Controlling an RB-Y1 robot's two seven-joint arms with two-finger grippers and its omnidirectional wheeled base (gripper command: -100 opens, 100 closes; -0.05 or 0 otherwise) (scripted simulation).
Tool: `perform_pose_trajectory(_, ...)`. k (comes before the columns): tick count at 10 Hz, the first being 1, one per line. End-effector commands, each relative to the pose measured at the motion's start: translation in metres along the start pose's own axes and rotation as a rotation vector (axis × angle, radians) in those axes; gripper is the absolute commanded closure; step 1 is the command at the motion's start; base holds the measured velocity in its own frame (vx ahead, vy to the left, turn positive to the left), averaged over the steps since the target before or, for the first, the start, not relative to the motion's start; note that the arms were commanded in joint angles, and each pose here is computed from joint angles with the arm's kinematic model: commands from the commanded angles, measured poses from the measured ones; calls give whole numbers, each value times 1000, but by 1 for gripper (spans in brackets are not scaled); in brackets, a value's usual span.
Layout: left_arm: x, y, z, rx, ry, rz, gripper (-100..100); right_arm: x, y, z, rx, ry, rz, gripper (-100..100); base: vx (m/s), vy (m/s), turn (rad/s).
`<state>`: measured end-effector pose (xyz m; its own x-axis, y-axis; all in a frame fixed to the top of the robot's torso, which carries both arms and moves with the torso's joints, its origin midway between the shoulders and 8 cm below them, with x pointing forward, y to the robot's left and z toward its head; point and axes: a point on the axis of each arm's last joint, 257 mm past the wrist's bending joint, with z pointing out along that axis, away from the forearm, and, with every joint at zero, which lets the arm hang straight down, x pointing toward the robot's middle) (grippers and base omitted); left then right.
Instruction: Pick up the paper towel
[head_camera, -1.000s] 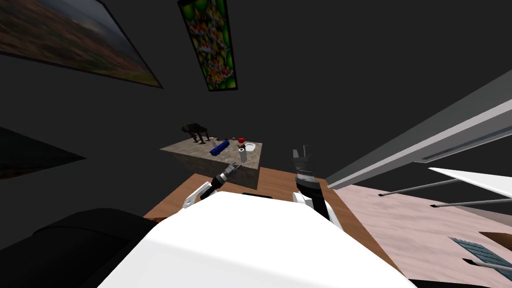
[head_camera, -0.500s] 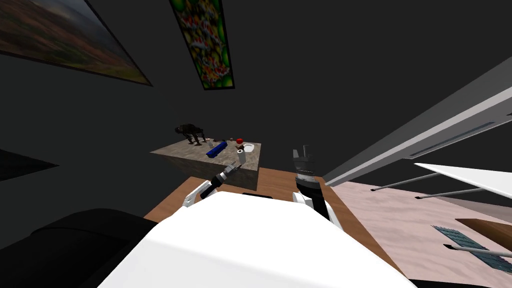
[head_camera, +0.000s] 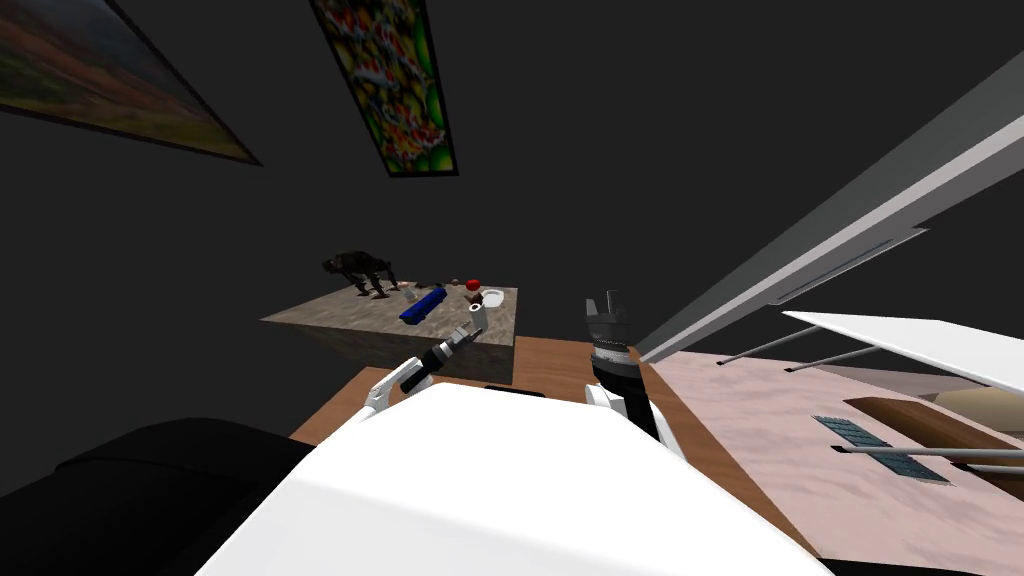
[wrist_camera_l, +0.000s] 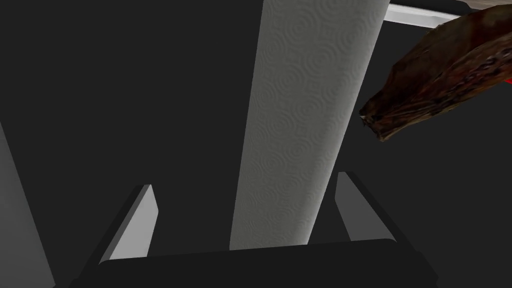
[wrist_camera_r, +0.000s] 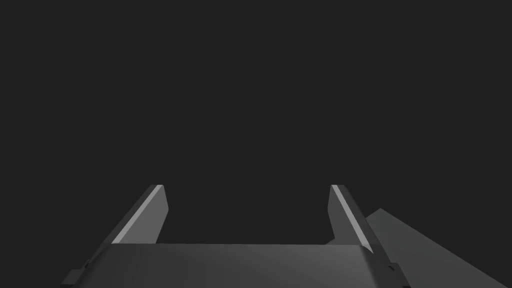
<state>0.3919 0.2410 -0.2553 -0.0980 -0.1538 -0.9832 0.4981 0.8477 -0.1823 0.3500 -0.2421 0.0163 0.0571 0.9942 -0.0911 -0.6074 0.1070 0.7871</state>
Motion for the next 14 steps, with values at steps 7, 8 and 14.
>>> perform_pose_trajectory(7,-59,80,1,-174,-107,156,-100,0,0,0,0,0,0,0,-13,36,-158)
perform_pose_trajectory(8,-60,81,1,-177,-109,158,-100,0,0,0,0,0,0,0,-34,152,-263)
perform_pose_trajectory(14,-116,149,-15,-357,-202,278,-100,0,0,0,0,0,0,0,-89,144,-421)
